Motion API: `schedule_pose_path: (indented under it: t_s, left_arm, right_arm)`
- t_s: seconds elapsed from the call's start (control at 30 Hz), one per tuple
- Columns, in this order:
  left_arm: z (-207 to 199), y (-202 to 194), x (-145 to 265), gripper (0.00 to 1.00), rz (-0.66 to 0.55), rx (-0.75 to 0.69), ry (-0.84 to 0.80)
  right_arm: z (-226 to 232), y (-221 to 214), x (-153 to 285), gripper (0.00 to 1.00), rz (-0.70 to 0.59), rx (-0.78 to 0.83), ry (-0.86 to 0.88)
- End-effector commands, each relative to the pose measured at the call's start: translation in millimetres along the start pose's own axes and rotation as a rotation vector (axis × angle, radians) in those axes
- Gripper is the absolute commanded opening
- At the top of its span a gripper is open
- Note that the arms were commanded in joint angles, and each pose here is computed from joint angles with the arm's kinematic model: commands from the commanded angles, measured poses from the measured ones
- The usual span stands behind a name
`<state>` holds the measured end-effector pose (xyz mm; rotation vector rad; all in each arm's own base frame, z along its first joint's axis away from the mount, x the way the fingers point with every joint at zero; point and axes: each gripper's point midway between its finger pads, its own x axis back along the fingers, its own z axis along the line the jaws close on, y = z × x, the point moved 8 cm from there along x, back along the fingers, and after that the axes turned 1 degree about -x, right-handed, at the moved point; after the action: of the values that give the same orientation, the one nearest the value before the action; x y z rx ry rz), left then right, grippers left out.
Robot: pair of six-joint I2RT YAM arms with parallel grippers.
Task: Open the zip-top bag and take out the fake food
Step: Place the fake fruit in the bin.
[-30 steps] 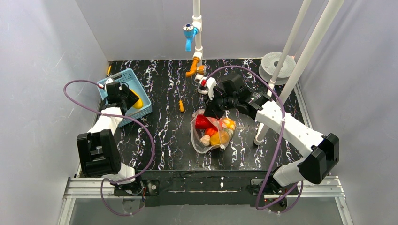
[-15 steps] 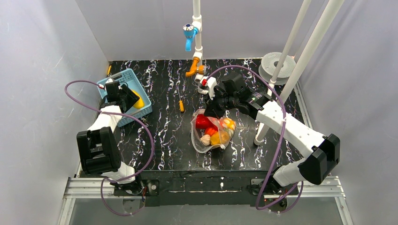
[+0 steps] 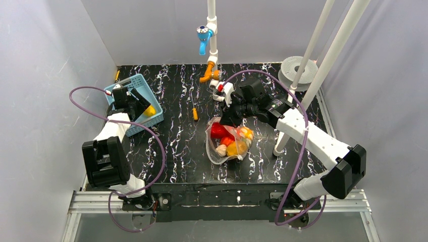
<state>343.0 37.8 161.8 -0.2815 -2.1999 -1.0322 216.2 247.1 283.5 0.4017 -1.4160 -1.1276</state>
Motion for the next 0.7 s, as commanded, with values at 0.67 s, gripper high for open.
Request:
schedule_pose_path:
  t_s: [0.67]
  left_arm:
    - [-17.1,15.2,52.7,1.00,-0.079,0.032,-0.177]
  right_arm:
    - [4.6,9.9,13.3,0.01,-0.079,0.019,0.021]
